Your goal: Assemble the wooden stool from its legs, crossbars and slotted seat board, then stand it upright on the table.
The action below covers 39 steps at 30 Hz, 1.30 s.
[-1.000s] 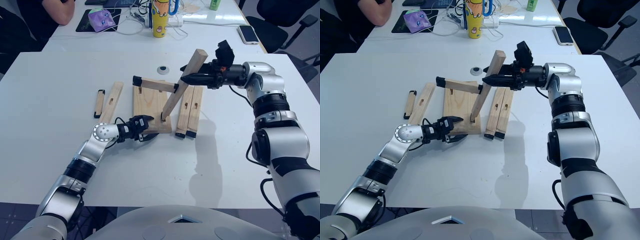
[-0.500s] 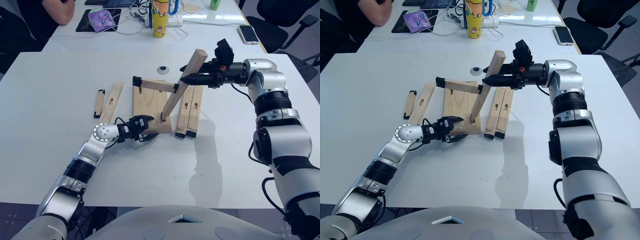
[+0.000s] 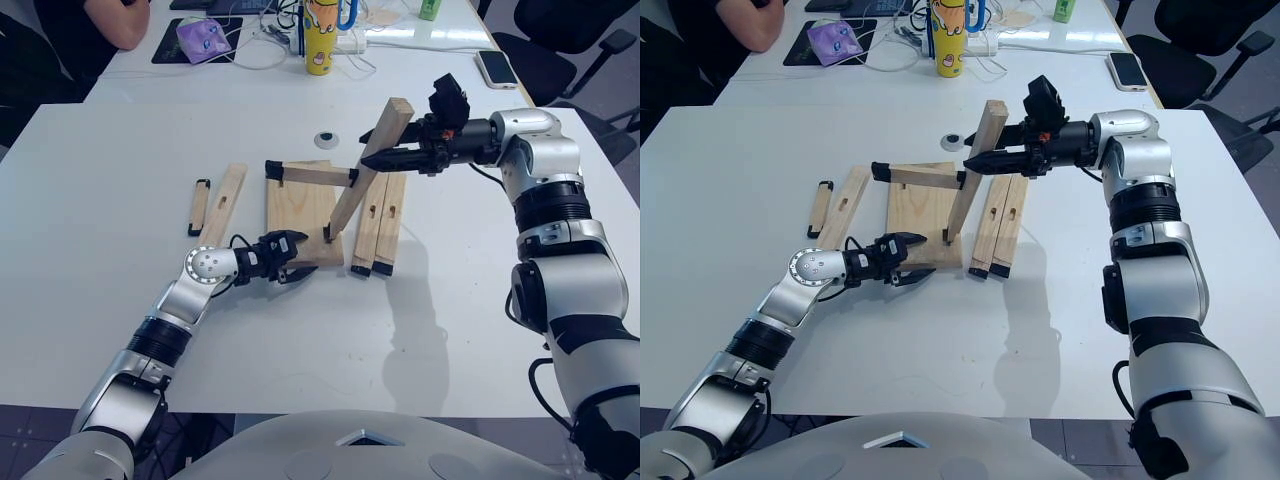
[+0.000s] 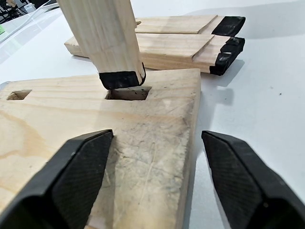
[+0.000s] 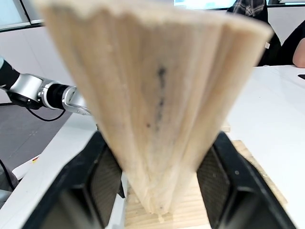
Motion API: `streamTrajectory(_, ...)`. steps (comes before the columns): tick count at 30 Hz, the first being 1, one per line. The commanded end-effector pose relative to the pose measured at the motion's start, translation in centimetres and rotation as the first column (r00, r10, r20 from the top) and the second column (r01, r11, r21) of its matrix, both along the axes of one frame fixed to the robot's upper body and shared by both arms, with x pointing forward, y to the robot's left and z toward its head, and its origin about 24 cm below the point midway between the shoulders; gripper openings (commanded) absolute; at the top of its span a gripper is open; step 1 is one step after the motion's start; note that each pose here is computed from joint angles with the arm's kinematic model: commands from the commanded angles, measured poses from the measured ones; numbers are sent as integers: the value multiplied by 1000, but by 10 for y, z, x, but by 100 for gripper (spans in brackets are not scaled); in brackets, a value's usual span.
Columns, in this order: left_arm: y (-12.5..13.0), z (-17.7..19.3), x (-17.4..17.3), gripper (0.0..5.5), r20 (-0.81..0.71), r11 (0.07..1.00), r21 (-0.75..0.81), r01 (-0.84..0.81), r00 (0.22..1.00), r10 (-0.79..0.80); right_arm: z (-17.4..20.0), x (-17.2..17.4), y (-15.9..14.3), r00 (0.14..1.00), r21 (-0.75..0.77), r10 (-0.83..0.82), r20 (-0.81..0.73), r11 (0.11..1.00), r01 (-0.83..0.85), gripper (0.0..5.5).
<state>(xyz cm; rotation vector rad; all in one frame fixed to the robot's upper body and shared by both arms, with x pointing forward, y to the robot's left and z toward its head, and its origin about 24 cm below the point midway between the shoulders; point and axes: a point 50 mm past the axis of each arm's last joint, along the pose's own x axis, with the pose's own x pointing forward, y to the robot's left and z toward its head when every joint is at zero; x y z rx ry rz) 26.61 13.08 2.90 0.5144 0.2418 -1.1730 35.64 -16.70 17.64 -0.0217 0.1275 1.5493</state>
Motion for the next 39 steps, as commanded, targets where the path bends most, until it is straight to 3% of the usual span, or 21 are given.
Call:
streamTrajectory(1,16,-43,-27,344,-210,990,138,20,978,10,0,-3,2,1000,6,18,3,1000,-18,209)
streamTrajectory(23,14,-46,-29,344,-225,990,141,30,974,3,-2,8,16,994,-203,69,89,978,-50,209)
streamTrajectory(30,13,-46,-31,344,-223,991,135,22,975,9,-33,-8,10,995,-212,90,49,974,-77,209)
streamTrajectory(39,9,-49,-38,344,-234,995,99,-26,971,48,-73,-40,14,999,-107,-37,1,994,37,207)
